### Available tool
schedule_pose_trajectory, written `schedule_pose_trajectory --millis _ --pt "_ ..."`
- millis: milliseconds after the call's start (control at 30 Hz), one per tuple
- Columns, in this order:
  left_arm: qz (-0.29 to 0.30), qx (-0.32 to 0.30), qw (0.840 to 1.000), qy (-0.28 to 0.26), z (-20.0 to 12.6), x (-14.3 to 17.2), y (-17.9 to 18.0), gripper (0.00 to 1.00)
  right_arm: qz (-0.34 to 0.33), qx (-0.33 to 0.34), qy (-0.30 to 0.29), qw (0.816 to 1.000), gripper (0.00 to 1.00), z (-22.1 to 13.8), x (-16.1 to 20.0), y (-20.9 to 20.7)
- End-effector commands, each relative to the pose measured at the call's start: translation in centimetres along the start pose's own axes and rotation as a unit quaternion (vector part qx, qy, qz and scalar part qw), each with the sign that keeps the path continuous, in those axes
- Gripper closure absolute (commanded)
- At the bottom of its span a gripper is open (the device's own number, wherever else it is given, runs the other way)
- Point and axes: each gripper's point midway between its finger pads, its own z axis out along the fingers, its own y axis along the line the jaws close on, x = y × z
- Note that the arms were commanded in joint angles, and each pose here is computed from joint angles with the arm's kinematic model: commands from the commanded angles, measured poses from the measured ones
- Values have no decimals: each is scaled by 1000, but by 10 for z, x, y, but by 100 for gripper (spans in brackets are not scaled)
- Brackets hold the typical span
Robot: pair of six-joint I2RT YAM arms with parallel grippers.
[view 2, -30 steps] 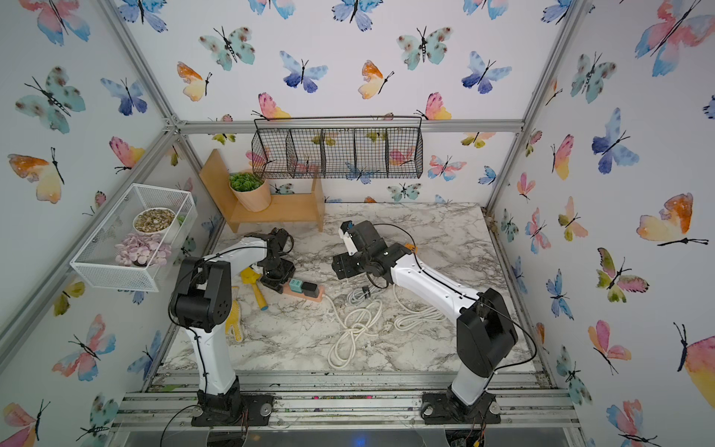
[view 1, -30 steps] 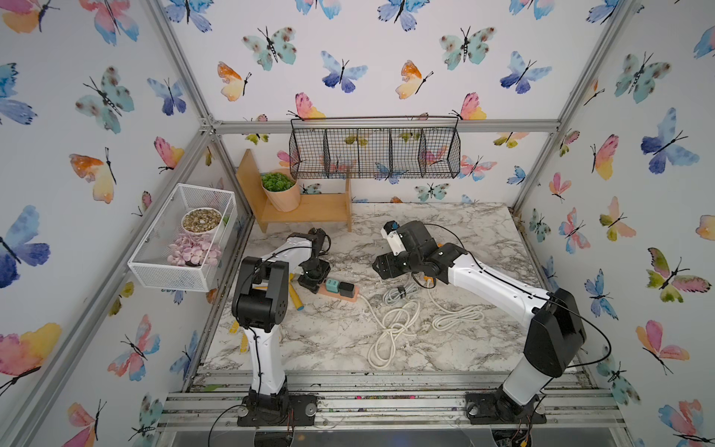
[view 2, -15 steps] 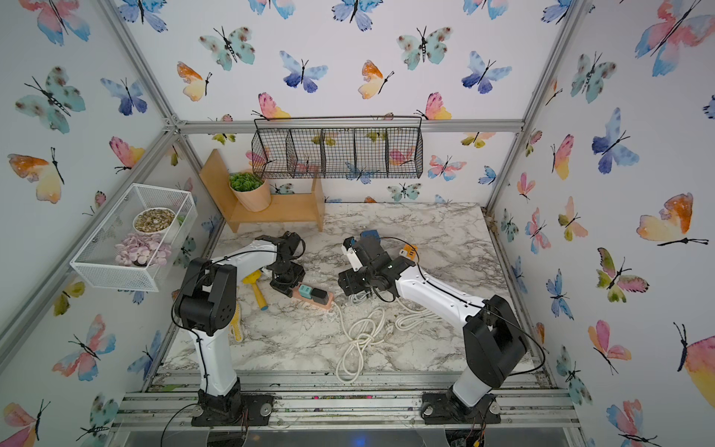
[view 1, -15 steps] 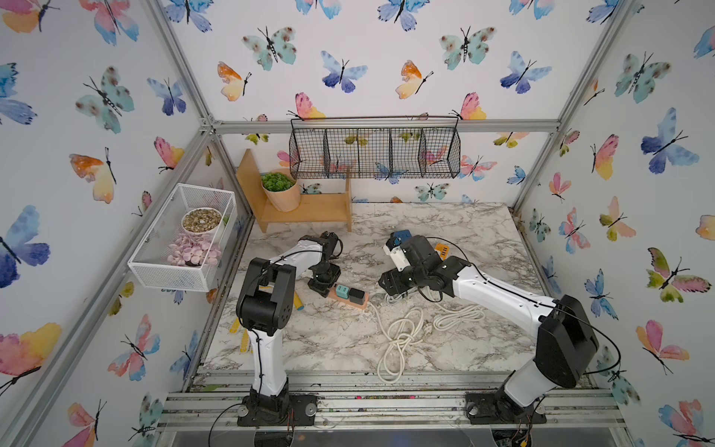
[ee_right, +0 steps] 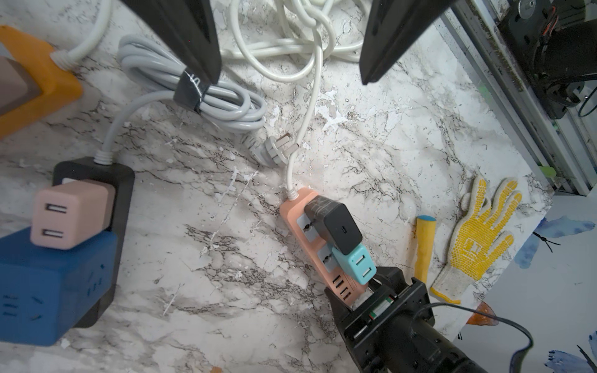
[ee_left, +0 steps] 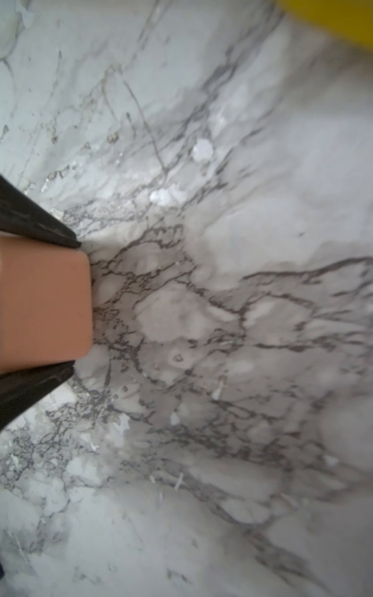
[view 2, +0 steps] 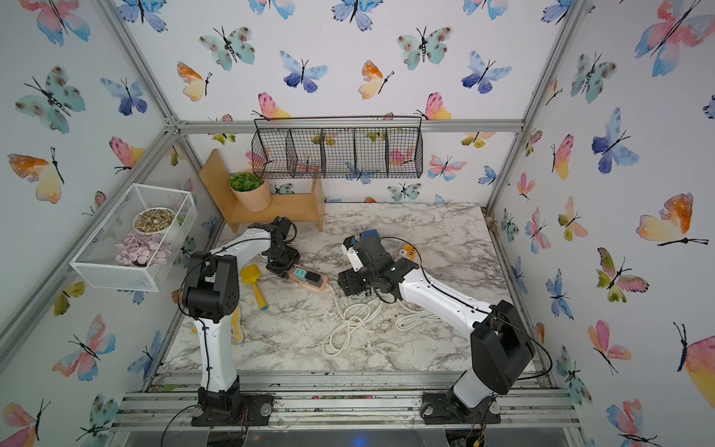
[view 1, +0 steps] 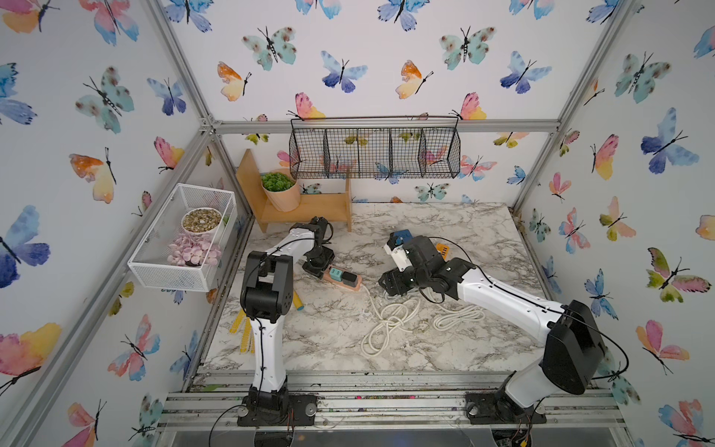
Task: Pull the plug off the socket
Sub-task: Adjust the socket at the center of the board, then remove the plug from the socket.
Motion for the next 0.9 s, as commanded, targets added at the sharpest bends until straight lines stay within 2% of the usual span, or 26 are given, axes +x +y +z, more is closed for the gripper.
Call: schedule_pose_trajectory --millis 0,67,100,200,300,433,567,633,767,867 --pt "26 3 999 29 -2 23 3 49 -5 -5 2 1000 26 11 1 3" --pt "30 4 999 19 -8 20 4 33 -13 -7 2 1000 26 18 -4 5" --pt "30 5 999 11 -14 17 5 29 -19 -6 5 1000 26 23 -5 6" --pt "33 16 999 -12 -32 6 0 24 -30 0 5 1000 26 33 -10 7" --pt "37 31 999 -19 -49 0 -9 23 -34 -1 4 999 26 40 -14 8" --pt "41 34 998 -22 -60 0 -9 34 -35 -9 5 999 26 45 -14 12" --pt "31 24 999 13 -46 14 4 36 -40 -10 12 999 27 49 -7 13" --pt "28 47 998 15 -58 19 4 39 -41 -9 14 999 27 49 -3 14" --pt "26 58 998 9 -65 18 4 63 -54 -5 17 998 27 50 7 17" --pt "28 47 998 28 -57 23 3 65 -67 -3 20 998 28 55 10 23"
